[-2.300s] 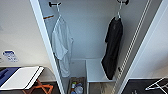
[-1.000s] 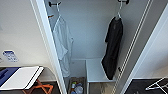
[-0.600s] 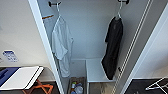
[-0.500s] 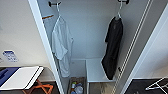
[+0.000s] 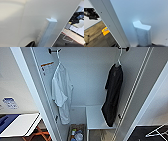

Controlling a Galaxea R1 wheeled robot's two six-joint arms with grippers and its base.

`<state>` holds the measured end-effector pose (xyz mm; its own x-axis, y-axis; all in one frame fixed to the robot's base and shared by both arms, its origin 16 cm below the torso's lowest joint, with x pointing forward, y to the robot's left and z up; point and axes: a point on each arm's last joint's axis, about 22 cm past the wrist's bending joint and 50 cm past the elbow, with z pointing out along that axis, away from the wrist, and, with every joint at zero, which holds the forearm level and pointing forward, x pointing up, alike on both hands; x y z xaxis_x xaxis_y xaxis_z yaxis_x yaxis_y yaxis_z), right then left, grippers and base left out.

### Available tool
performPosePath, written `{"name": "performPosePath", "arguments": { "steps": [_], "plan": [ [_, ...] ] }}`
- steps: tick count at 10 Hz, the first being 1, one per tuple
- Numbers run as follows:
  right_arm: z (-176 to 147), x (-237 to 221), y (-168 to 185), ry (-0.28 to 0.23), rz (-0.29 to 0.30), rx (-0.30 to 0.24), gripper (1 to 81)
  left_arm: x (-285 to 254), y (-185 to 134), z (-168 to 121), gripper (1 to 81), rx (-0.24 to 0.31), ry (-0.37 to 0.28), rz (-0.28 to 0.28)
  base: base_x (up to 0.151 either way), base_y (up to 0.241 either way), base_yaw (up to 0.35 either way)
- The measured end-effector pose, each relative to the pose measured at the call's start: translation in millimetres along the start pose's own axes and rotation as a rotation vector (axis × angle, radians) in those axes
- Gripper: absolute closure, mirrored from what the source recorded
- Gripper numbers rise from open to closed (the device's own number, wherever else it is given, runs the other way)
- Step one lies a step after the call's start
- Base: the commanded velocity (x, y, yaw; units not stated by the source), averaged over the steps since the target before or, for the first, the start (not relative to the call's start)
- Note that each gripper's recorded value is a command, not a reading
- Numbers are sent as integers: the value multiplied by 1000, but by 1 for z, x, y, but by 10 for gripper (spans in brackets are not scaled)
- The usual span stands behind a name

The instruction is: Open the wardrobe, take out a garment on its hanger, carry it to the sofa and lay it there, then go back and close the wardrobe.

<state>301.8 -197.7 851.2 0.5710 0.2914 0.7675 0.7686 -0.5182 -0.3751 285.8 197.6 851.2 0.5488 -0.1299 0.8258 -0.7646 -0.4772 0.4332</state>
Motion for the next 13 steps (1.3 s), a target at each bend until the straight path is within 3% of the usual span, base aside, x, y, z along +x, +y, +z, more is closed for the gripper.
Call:
{"name": "performPosePath", "arguments": {
  "steps": [8,9,10,11,12,13],
  "plan": [
    [-28,-19,12,5,36,-60,10,-4,-2,-28,10,47,60,-75,0,0,0],
    [-33,-23,14,2,41,-71,10,-43,52,-24,10,-38,-66,-151,0,0,0],
    [-39,-27,17,-3,42,-86,10,-56,107,-8,10,-141,-88,-198,0,0,0],
    [-49,-33,22,-5,43,-111,10,-39,94,-10,10,-123,-49,-156,0,0,0],
    [-57,-40,26,-13,51,-129,10,-44,78,-19,10,-86,-66,-140,0,0,0],
    [-58,-46,30,-19,55,-139,10,-51,82,-19,10,-89,-78,-154,0,0,0]
  ]
}}
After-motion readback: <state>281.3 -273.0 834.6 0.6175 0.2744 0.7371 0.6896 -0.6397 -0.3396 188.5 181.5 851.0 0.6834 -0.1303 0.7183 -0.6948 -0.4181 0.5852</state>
